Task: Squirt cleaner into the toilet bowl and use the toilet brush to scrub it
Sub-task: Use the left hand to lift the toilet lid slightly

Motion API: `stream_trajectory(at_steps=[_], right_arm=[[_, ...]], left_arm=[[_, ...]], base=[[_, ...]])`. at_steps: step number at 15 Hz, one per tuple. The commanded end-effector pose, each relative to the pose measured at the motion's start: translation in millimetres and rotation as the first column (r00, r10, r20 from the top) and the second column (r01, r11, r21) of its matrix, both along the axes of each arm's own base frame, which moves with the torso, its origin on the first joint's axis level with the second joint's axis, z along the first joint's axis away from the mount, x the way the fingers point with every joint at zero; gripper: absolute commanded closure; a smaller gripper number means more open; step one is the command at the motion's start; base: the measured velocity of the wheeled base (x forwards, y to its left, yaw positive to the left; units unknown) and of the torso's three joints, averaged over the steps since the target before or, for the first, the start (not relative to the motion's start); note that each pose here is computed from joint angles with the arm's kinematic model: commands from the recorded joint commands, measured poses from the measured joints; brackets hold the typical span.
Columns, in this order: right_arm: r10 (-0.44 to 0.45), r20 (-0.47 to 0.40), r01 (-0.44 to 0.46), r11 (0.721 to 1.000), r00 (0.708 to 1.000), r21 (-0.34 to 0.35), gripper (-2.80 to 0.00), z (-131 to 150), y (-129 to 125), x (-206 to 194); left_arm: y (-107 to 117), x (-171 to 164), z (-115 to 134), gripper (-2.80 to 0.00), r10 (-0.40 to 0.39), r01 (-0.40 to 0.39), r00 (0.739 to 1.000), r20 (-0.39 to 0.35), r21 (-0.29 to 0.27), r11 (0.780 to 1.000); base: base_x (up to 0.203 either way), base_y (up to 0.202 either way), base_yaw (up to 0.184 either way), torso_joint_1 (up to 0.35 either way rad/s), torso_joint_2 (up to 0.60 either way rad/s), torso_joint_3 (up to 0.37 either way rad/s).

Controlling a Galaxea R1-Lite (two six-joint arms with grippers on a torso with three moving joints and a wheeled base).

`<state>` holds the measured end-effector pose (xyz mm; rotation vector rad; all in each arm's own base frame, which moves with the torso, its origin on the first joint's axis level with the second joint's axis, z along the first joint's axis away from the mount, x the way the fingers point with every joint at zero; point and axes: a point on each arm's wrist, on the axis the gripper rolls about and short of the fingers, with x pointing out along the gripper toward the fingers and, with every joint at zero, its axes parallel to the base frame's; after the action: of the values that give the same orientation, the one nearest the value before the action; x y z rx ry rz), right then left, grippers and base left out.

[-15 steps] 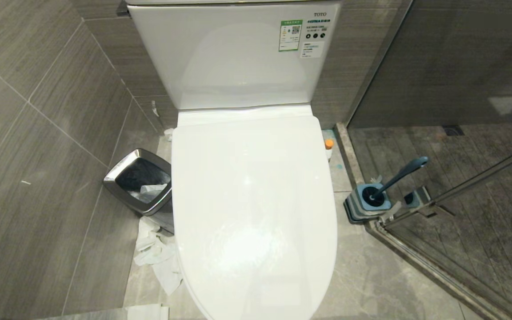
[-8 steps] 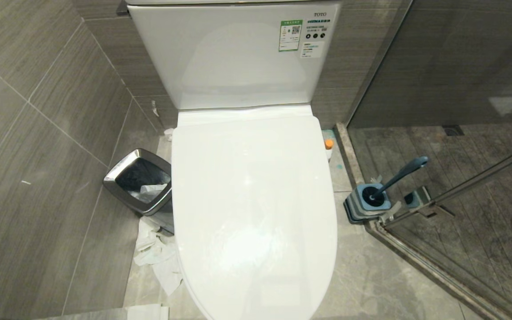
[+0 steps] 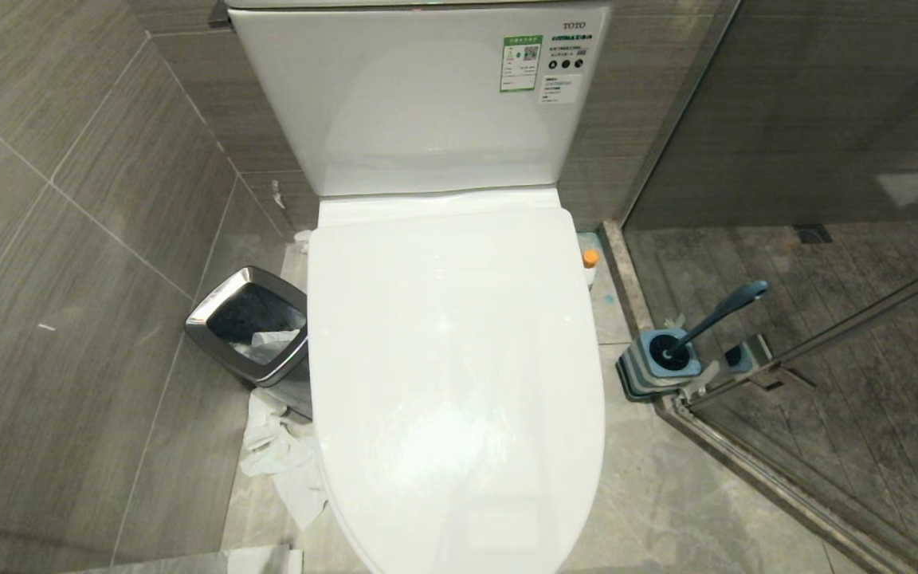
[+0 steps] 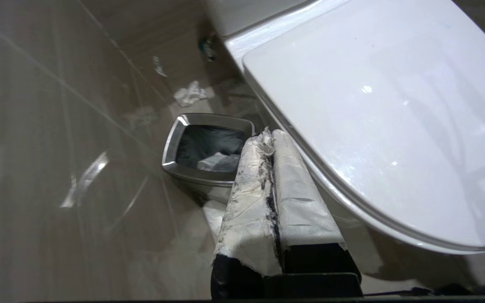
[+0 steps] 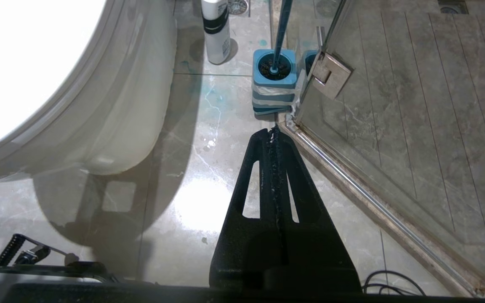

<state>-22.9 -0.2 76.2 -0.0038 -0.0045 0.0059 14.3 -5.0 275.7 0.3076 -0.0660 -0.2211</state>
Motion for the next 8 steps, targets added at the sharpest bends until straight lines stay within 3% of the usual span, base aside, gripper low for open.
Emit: stream_trajectory(at_steps=[1, 5, 7, 8], right_arm=[[0.0, 0.0, 0.0, 1.0, 1.0, -0.001, 0.0, 0, 0, 0], [0.0, 0.0, 0.0, 1.0, 1.0, -0.001, 0.0, 0, 0, 0], [0.0, 0.001, 0.0, 1.0, 1.0, 0.0, 0.0, 0, 0, 0], [0.0, 0.0, 0.0, 1.0, 1.0, -0.001, 0.0, 0, 0, 0]], left_arm=[[-3, 71, 18, 0.0, -0.042, 0.041, 0.985, -0.165, -0.01, 0.999], [-8, 172, 36, 0.0, -0.074, 0.06, 0.96, -0.272, -0.058, 0.997], [-7, 223, 40, 0.0, -0.076, 0.021, 0.949, -0.307, -0.177, 0.984], [-7, 244, 40, 0.0, -0.093, 0.001, 0.942, -0.322, -0.276, 0.961]], base=[[0.0, 0.0, 0.0, 0.0, 0.0, 0.0], [0.0, 0.0, 0.0, 0.0, 0.0, 0.0], [0.0, 0.0, 0.0, 0.0, 0.0, 0.0], [0.0, 0.0, 0.0, 0.0, 0.0, 0.0]])
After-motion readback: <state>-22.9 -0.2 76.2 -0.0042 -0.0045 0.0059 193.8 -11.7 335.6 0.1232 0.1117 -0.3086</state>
